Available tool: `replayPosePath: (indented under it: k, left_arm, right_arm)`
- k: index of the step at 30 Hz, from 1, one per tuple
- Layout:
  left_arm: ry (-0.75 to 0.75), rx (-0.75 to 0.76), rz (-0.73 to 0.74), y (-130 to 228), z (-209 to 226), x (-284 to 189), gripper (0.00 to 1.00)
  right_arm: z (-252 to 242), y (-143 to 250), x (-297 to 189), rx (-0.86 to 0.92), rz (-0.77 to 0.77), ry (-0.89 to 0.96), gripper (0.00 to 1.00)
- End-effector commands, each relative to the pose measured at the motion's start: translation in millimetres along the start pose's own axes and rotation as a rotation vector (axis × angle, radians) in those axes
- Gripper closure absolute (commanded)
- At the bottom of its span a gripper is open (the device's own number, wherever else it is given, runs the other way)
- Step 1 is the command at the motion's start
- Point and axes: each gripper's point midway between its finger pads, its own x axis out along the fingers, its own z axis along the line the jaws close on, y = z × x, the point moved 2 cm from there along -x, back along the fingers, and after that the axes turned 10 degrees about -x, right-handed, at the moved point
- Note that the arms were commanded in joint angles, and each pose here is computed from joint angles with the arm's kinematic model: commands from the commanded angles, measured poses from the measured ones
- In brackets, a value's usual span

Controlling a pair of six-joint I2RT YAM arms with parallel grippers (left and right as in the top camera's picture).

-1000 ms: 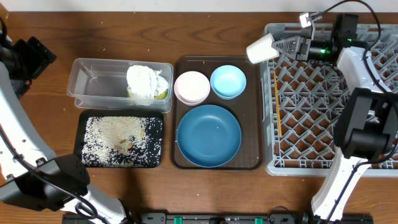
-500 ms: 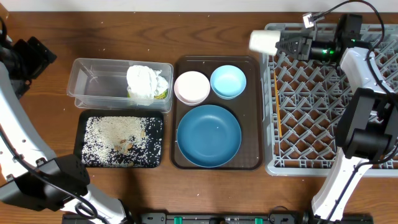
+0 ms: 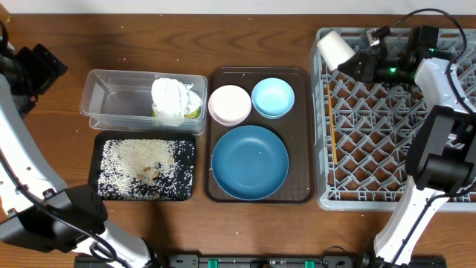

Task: Sort waste into correct bins and load items into the dishwasher rack
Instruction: 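Lower the white cup upright into the rack and open the right gripper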

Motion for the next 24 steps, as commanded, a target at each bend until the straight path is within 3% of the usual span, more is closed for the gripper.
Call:
replayPosePath:
  k: [1, 5, 14, 24]
  left_arm:
    - [-0.006, -0.005, 0.000, -1.4, 1.6, 0.9, 0.08]
    - [-0.006, -0.005, 0.000, -1.4, 1.6, 0.9, 0.08]
    - [-0.007, -0.005, 0.000, -1.5, 1.8, 0.9, 0.08]
    - [-0.007, -0.005, 0.000, -1.5, 1.8, 0.9, 0.08]
  right_arm:
    - [-13.8, 9.8, -6.5, -0.002, 0.031, 0.060, 0.99]
    - [-22.7, 20.8, -15.5, 0.054, 0.066, 0.109, 0.91]
    - [-21.9, 24.8, -47.2, 0.130, 0.058, 0.145, 0.59]
    - [36.9, -13.1, -74.9, -0.001, 0.049, 0.319, 0.57]
